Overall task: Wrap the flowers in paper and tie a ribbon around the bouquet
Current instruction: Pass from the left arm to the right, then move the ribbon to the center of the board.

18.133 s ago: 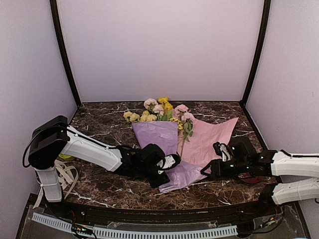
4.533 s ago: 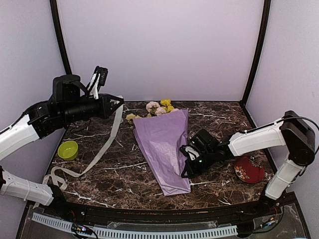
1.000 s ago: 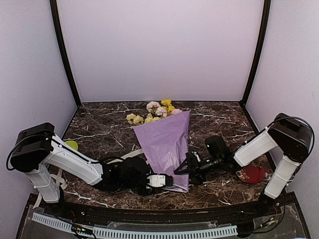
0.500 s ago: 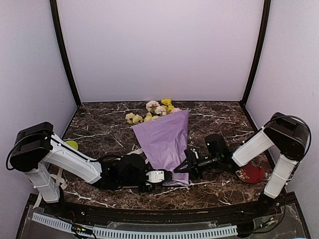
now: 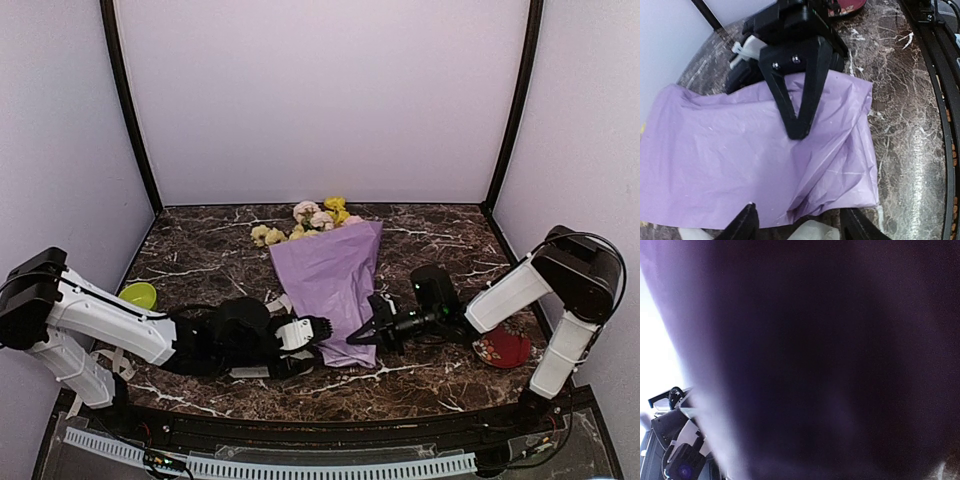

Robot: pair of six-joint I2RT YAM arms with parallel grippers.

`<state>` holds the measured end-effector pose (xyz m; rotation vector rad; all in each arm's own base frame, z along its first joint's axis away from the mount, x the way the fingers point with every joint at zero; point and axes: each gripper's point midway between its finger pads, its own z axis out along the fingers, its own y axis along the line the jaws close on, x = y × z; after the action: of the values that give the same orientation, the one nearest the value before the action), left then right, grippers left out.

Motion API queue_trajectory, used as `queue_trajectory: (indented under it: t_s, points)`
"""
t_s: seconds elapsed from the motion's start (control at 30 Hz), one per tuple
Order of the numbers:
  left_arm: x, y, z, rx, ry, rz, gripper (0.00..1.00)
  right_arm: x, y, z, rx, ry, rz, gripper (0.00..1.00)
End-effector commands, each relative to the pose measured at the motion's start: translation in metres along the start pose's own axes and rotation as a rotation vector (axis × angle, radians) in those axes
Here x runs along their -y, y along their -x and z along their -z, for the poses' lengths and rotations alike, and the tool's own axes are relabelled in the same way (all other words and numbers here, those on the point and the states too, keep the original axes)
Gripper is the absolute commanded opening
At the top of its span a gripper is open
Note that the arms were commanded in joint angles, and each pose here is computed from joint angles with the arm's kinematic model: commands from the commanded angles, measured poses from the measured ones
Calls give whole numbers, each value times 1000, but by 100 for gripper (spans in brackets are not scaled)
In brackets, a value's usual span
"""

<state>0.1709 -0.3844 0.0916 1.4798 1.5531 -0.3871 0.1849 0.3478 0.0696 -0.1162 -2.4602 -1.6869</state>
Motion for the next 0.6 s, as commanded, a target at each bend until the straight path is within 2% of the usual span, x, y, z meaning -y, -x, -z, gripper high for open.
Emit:
queue_trajectory:
  t_s: [0.0,0.13,0.23,0.37,0.57]
  points:
    - [-18,-9,24,-23,100,317,67,-30,12,1,54,37,88,0]
    - [-6,-46,36,-119,112,649,71,-36,16,3,78,27,114,0]
    - [6,-68,40,-140,101,789,71,-39,21,4,105,21,127,0]
    - [11,-93,36,-216,137,775,72,-44,26,4,124,17,145,0]
    - [1,-109,16,-400,219,605,77,-49,31,2,131,-1,180,0]
